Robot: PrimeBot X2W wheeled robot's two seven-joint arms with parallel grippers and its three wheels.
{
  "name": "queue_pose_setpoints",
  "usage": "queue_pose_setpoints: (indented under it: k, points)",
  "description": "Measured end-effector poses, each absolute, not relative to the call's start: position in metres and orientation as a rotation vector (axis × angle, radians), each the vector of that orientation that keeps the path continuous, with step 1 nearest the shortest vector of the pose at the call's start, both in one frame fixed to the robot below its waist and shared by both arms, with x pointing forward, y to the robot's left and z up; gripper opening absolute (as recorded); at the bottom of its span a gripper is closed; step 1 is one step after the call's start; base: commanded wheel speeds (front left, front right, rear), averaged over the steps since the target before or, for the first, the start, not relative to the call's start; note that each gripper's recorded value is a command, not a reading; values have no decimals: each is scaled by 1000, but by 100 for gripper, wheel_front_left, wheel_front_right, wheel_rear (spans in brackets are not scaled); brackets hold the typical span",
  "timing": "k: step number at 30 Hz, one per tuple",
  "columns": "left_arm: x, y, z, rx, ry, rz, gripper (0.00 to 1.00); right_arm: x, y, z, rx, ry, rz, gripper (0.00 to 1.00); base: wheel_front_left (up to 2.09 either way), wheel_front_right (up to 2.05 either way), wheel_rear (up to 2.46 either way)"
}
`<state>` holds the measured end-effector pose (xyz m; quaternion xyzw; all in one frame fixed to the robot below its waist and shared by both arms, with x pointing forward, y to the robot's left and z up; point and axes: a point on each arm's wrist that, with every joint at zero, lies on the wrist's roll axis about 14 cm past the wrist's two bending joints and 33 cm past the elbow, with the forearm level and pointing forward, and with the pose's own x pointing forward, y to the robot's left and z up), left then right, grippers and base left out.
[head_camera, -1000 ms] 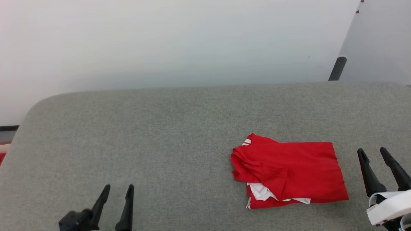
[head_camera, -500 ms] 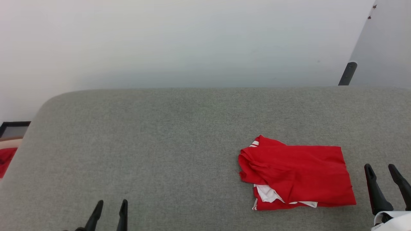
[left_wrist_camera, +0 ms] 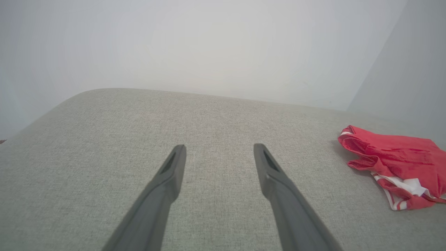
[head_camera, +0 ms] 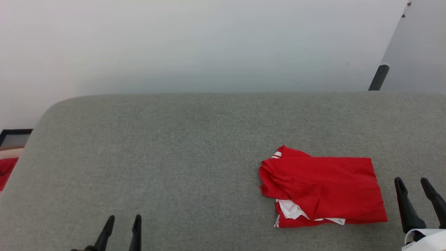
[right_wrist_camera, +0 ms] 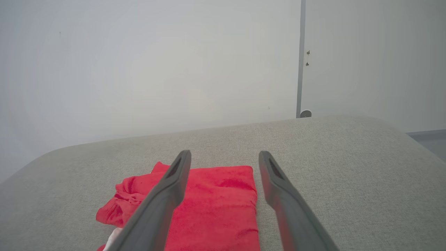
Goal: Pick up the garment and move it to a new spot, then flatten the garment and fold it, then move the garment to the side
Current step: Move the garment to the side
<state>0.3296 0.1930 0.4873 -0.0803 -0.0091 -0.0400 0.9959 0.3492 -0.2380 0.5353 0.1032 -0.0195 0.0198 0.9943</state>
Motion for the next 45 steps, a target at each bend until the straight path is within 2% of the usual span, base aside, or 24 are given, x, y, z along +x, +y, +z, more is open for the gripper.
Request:
queue_pose_setpoints:
  k: [9,17,19,22,25,29,37,40,41,42,43,44,45]
  points:
    - [333,192,488,-170,-22,-74,100,357,-236,520,238,55,39,100,0,0,0]
    - [350,183,492,-176,-35,-100,100,411,-239,540,139,188,98,100,0,0,0]
    - [357,181,493,-174,-37,-107,100,423,-243,536,107,261,98,100,0,0,0]
    - [368,179,493,-170,-36,-117,100,431,-250,509,65,466,99,100,0,0,0]
    - [376,178,488,-172,-25,-120,100,419,-247,467,91,736,124,100,0,0,0]
    - [385,178,480,-176,-3,-118,100,405,-245,437,85,968,156,100,0,0,0]
    - [409,173,469,-178,20,-136,100,410,-241,398,86,1123,148,100,0,0,0]
    - [413,171,461,-174,43,-143,100,414,-239,391,96,1134,149,100,0,0,0]
    - [414,171,451,-175,71,-146,100,418,-237,385,108,1128,145,98,0,0,0]
    - [416,170,447,-174,81,-149,100,419,-237,383,107,1125,147,43,0,0,0]
    - [417,169,444,-172,90,-153,100,422,-236,382,109,1112,148,16,0,0,0]
    - [418,169,442,-168,96,-157,100,425,-236,381,112,1097,146,0,0,0,0]
    - [419,169,440,-164,102,-161,100,427,-235,382,118,1081,145,0,0,0,0]
